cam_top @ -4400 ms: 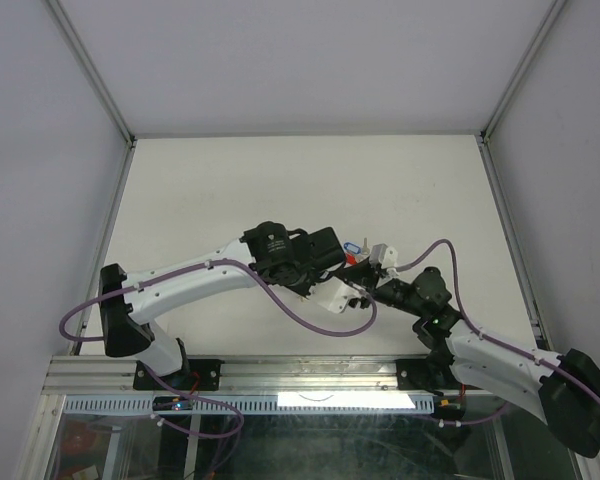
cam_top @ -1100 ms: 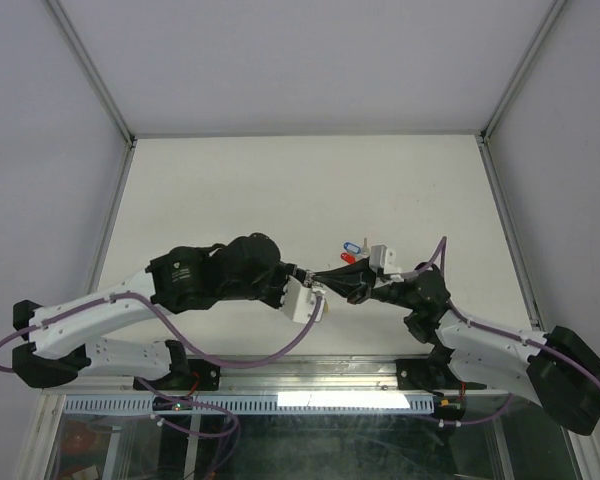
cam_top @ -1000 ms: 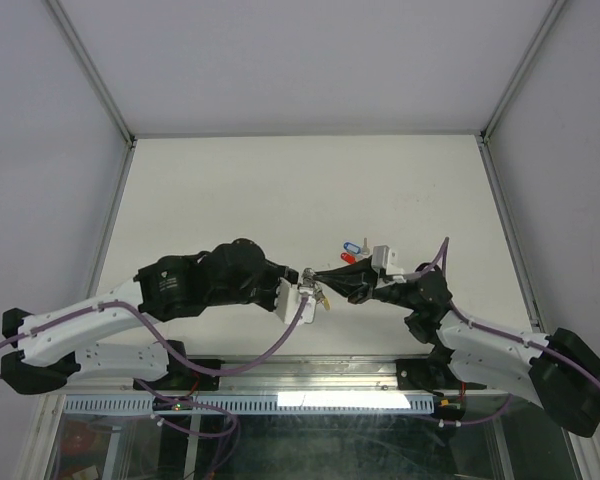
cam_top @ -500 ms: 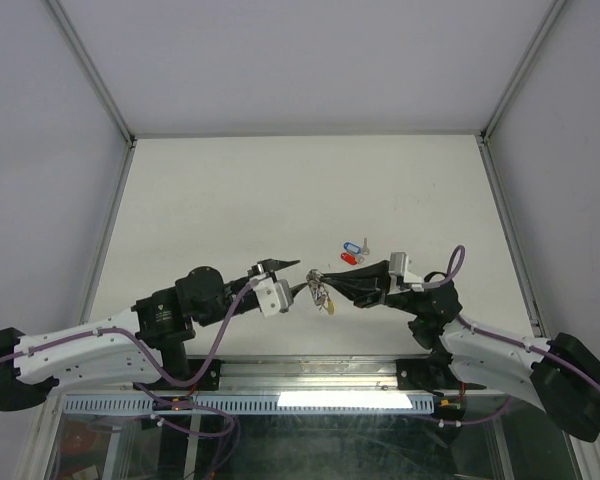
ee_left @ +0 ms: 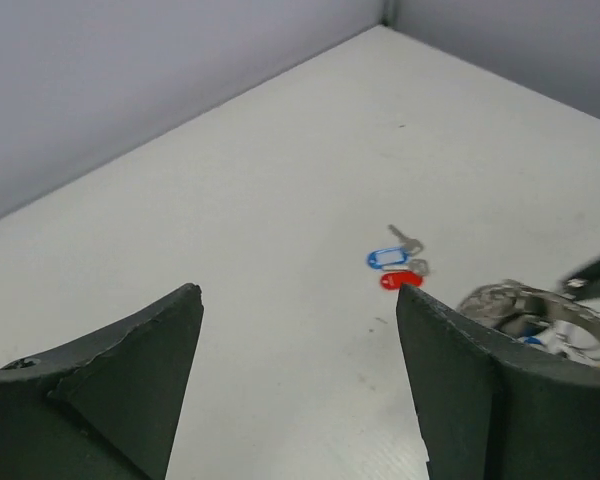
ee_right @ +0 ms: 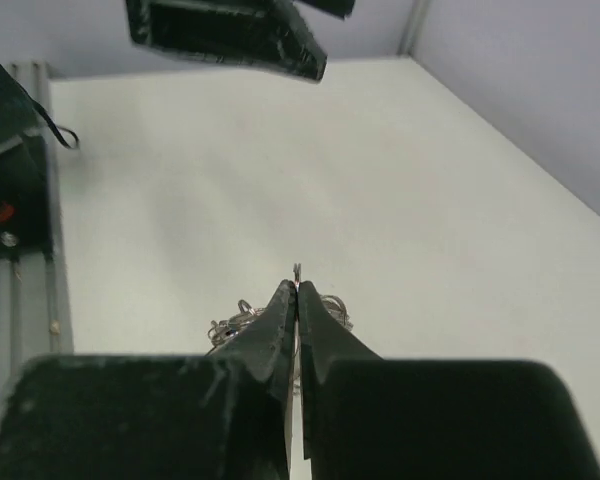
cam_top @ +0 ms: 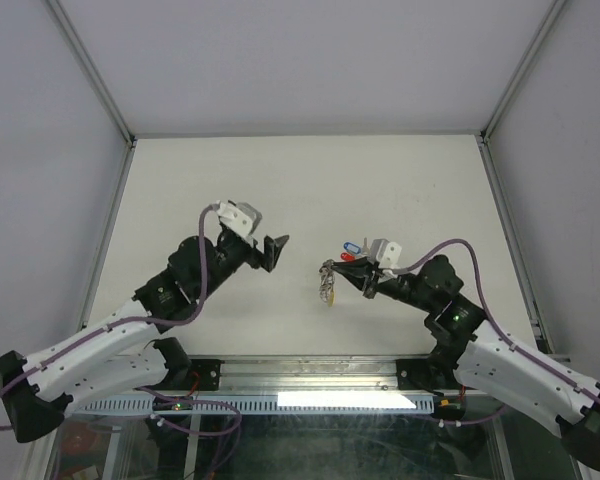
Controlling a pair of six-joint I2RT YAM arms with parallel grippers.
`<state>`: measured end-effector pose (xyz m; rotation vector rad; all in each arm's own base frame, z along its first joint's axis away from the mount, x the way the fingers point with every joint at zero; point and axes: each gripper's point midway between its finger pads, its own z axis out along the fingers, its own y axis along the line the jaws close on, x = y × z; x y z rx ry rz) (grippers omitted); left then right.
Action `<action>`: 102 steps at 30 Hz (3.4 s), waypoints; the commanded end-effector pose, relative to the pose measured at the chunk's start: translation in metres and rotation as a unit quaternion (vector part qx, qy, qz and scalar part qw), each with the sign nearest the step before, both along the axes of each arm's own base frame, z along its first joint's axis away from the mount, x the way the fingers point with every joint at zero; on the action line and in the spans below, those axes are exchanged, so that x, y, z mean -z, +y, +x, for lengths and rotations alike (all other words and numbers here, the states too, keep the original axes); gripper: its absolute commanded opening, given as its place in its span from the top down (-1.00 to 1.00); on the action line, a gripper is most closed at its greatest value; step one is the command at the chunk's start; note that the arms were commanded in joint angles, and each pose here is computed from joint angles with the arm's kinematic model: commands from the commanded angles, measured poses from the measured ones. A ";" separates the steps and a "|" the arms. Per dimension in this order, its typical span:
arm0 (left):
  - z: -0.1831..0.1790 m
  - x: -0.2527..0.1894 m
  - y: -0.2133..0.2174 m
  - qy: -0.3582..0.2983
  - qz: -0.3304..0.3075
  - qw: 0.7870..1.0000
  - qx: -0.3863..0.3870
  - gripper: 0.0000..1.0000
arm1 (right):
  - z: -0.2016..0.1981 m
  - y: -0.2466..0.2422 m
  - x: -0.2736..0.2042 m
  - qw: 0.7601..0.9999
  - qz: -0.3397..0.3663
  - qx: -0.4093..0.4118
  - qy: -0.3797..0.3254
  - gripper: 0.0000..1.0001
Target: Put the keys on the keyring
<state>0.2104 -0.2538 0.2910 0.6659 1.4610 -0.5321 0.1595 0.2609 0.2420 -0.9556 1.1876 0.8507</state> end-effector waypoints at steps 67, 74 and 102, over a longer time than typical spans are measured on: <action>0.095 0.103 0.130 0.295 -0.006 0.923 -0.248 -0.94 | 0.175 -0.092 0.156 0.752 -0.121 0.379 0.525 0.08; 0.095 0.103 0.130 0.291 0.000 0.925 -0.243 -0.84 | 0.169 -0.076 0.164 0.755 -0.149 0.362 0.526 0.12; 0.096 0.116 0.129 0.313 0.016 0.918 -0.243 -0.79 | 0.024 0.001 0.212 0.734 -0.200 0.287 0.582 0.11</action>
